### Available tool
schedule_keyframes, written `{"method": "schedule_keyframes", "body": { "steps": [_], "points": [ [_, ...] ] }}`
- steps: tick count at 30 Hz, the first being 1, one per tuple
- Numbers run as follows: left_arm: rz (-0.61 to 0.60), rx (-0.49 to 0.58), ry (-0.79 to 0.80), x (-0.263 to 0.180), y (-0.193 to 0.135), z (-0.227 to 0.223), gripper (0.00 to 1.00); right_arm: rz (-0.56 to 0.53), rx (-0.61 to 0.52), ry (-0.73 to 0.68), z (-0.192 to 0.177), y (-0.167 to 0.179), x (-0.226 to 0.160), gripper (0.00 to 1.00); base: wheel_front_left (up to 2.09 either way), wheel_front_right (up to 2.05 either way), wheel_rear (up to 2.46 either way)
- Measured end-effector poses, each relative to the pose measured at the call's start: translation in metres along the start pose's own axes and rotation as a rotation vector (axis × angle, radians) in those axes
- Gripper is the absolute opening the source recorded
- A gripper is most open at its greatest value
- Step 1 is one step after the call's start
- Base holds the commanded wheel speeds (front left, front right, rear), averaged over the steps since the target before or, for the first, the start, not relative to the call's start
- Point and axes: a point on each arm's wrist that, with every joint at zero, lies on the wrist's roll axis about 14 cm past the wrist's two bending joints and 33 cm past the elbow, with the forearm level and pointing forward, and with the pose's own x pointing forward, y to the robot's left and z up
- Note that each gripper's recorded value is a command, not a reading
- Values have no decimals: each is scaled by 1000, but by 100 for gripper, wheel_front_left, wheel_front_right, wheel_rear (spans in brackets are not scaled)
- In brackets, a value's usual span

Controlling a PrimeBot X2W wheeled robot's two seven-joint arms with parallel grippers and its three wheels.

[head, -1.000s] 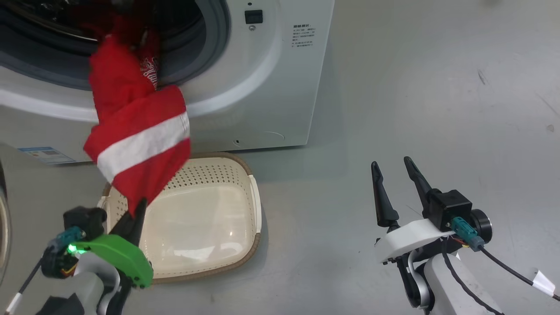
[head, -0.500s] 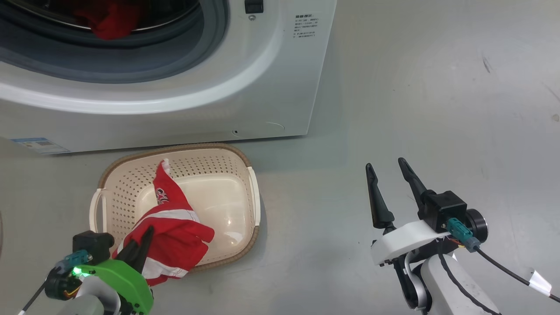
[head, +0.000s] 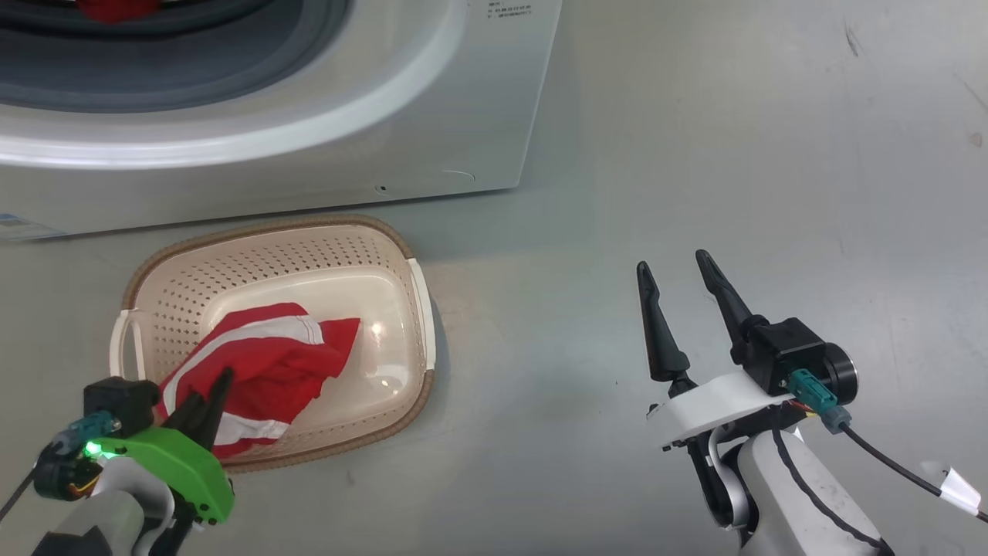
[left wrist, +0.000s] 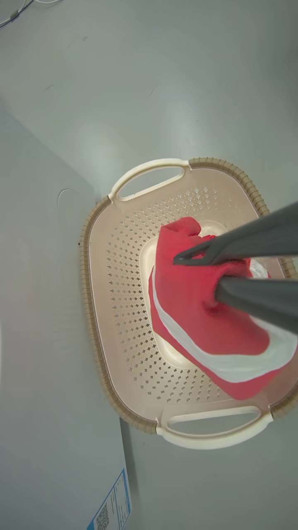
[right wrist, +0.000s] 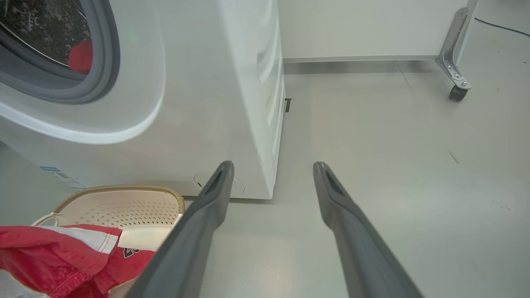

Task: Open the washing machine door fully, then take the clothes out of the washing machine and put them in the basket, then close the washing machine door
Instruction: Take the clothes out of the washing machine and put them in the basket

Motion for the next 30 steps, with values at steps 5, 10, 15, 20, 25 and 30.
{"method": "schedule_keyframes", "body": {
  "steps": [5,10,15,20,25,30],
  "points": [
    [17,2,21,16,12,-1,0,-17,8,22,-10,-7,4,100,0,0,0],
    [16,5,33,34,19,-1,0,-32,11,32,-15,-14,10,100,0,0,0],
    [28,17,70,43,28,-11,45,-46,12,46,-21,-20,13,100,0,0,0],
    [25,32,124,51,31,-29,100,-81,7,54,-25,-33,13,100,0,0,0],
    [2,53,139,55,22,-34,100,-118,1,44,-21,-46,11,100,0,0,0],
    [5,43,89,56,17,-18,100,-116,-1,24,-13,-45,11,100,0,0,0]
  ]
}}
